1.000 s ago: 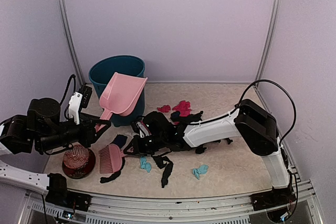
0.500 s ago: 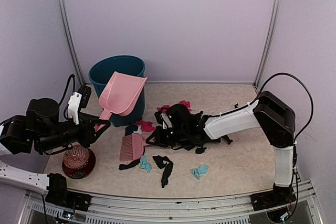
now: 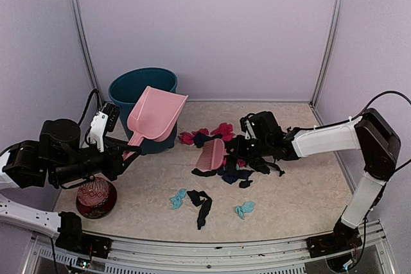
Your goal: Sweep away the paper scraps from the table
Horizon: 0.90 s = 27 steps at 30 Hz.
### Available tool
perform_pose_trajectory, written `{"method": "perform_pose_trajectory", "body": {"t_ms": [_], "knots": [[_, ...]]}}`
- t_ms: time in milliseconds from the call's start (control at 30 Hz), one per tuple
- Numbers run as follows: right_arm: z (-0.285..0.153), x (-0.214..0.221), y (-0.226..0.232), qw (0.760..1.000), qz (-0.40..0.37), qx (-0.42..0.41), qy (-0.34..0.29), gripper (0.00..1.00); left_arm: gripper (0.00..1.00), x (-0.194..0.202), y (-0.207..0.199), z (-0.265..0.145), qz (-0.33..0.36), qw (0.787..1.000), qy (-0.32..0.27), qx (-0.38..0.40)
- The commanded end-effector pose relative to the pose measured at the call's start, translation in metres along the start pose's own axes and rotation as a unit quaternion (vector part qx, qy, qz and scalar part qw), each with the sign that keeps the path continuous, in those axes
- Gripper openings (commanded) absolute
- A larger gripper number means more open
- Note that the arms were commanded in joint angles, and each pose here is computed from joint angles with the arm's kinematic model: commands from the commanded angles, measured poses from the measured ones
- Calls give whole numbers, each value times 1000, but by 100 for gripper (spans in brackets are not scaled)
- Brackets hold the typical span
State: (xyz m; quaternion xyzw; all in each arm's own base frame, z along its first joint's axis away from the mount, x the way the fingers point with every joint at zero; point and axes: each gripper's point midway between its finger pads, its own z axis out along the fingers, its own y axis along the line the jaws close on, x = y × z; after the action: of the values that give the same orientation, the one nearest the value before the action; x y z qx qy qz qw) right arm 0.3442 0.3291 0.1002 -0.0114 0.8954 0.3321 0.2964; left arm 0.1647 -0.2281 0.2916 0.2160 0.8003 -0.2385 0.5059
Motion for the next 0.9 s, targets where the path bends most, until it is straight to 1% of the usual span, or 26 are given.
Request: {"method": "perform_pose_trajectory", "body": {"t_ms": [0,67,100,233,367,500,633,867], "knots": [[-30,-7,-49,994,-28,109,-13,0,0,-7,-3,4,-3,1000,-13,11],[-44,-20,-37,994,-35,100,-30,0,0,-7,-4,6,-7,1000,-13,17],[-52,-26,-30,994,-37,93,-37,0,0,-7,-3,7,2,1000,-15,16],[-81,-52,6,995,-43,44,-75,0,0,-7,0,12,-2,1000,-15,24],[-92,-67,42,994,-43,-13,-96,0,0,-7,8,19,-13,1000,-12,26],[-79,-68,71,992,-40,-65,-96,0,0,-7,13,21,-26,999,-13,32],[-57,-75,92,989,-31,-104,-104,0,0,-5,18,24,-35,999,-9,34],[4,-75,104,988,-5,-127,-89,0,0,0,21,26,-42,999,-4,33]]}}
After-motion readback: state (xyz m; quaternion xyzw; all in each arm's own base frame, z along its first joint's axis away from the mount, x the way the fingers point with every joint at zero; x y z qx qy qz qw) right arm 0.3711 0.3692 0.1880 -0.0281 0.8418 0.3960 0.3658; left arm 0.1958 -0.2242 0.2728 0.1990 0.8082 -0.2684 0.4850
